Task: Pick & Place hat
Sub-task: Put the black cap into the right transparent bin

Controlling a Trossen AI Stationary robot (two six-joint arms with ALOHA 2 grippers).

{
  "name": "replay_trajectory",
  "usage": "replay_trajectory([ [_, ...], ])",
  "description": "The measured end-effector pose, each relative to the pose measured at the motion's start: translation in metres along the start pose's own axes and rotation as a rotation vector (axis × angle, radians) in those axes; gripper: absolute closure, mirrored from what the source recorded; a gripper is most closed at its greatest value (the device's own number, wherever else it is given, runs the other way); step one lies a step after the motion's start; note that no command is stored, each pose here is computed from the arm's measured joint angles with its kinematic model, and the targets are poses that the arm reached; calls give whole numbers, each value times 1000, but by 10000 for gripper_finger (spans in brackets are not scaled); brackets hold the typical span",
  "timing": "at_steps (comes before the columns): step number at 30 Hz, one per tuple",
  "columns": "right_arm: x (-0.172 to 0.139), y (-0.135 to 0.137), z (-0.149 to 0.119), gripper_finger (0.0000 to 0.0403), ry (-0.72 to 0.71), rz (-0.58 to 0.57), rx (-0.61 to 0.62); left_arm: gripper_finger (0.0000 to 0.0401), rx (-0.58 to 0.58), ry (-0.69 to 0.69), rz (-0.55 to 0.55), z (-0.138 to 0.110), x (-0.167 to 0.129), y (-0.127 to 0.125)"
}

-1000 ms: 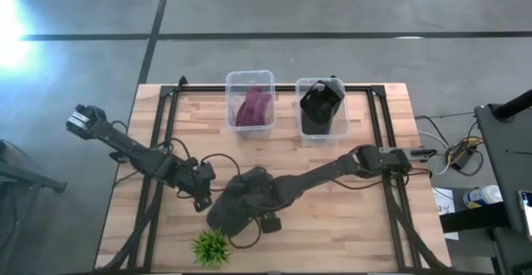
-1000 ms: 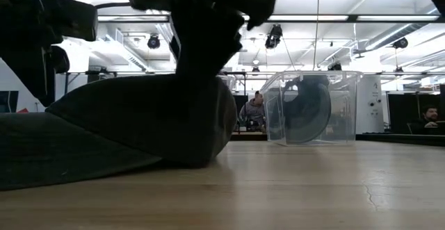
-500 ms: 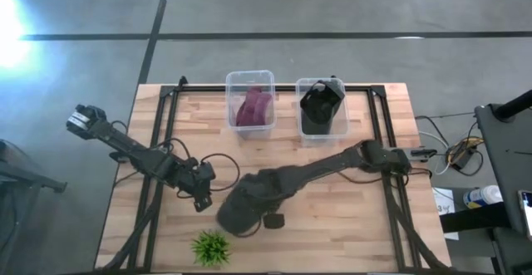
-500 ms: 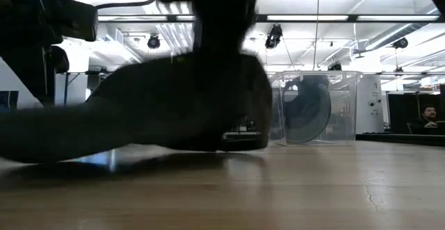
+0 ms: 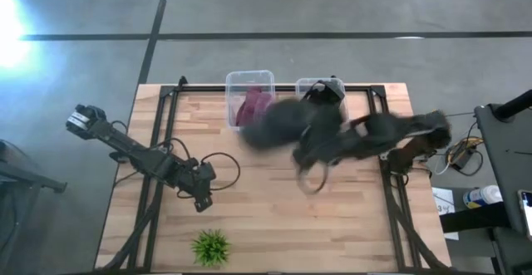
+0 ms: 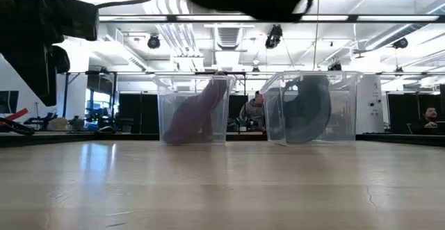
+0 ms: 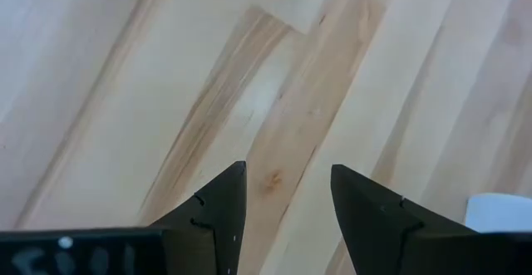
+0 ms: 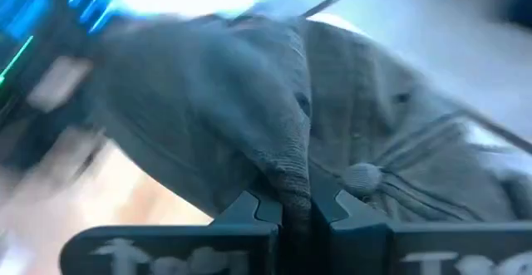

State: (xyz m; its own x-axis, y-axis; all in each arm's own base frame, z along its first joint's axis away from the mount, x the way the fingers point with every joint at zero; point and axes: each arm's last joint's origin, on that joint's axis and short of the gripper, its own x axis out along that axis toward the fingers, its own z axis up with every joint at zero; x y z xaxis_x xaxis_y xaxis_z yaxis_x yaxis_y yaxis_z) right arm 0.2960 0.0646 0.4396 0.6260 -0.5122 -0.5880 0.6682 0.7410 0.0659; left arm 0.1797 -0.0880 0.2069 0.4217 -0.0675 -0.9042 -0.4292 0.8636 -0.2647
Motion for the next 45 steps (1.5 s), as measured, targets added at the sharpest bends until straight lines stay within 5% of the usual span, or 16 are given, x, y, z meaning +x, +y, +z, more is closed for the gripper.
replay_trajectory([
  [3,-22,-40,8,394,-156,-170,203,232,-11,-9,-1,0,0,0],
  [9,-13,-76,6,394,-229,-225,443,232,-20,-32,-10,2,0,-2],
  [18,56,-98,-29,394,-139,-224,523,232,-57,-43,-23,3,0,-3],
  [25,74,-119,-24,394,-235,93,583,232,-68,-45,-22,3,0,-3],
  [45,117,-179,-116,394,-20,-108,758,232,-58,-49,-18,3,0,-3],
])
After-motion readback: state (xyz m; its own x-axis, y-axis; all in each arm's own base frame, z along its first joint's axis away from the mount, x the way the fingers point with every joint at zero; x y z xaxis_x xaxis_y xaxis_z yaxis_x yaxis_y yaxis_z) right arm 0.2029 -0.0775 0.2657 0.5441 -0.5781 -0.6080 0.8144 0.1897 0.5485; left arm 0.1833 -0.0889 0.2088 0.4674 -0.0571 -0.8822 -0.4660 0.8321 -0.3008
